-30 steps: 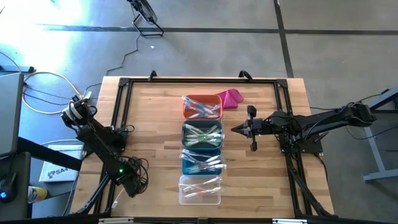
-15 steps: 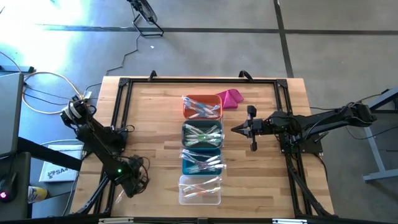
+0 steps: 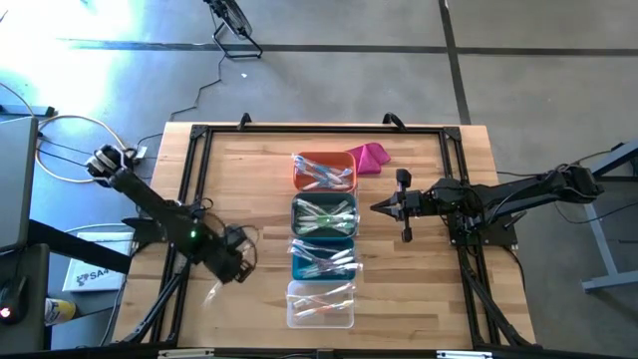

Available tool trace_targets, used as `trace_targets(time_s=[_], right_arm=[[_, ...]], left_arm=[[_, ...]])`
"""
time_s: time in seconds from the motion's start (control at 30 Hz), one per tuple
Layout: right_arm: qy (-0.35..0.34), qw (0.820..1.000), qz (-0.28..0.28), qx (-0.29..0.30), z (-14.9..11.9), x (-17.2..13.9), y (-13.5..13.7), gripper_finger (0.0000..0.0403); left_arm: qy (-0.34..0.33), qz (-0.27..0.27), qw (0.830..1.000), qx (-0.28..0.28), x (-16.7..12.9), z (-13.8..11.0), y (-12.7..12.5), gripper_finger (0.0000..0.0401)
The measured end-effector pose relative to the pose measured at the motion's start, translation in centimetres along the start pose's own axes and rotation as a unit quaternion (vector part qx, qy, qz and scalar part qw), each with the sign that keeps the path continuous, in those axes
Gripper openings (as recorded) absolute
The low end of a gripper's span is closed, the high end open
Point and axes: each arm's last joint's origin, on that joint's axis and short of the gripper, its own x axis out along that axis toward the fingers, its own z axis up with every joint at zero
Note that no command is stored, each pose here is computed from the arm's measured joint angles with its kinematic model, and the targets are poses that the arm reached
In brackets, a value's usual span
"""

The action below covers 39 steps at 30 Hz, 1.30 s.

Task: Pick & Place Toothbrushes
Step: Put the orange toothbrush into the transparent bin

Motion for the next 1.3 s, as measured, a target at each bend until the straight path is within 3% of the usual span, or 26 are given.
trace_targets(time_s=[0.2, 0.33, 0.53, 0.7, 0.93, 1.07, 1.3], right_arm=[[0.002, 1.000, -0.001, 0.000, 0.0, 0.0, 0.0, 0.0005], [0.003, 1.000, -0.001, -0.006, -0.1, 0.0, -0.1, 0.0005], [0.004, 1.000, -0.001, -0.008, -0.1, 0.0, -0.1, 0.0005], [0.004, 1.000, -0.001, -0.008, -0.1, 0.0, -0.1, 0.0005], [0.005, 1.000, -0.001, -0.011, -0.1, 0.0, -0.1, 0.0005], [0.005, 1.000, -0.001, -0.011, -0.1, 0.0, -0.1, 0.0005], [0.008, 1.000, 0.000, -0.011, -0.2, 0.0, 0.0, 0.0005]], left_arm=[[-0.045, -0.084, 0.994, 0.055, -3.7, 4.4, -1.8, 0.0019], [-0.106, -0.157, 0.974, 0.121, -6.4, 7.0, -3.8, 0.0019], [-0.237, -0.246, 0.913, 0.223, -10.0, 9.8, -6.4, 0.0019], [-0.313, -0.264, 0.863, 0.296, -11.0, 10.5, -7.6, 0.0019], [-0.315, -0.240, 0.867, 0.304, -8.0, 10.8, -9.7, 0.0019], [-0.296, -0.261, 0.866, 0.306, -5.7, 10.9, -11.3, 0.0019], [-0.289, -0.312, 0.872, 0.242, -4.1, 11.0, -12.9, 0.0019]])
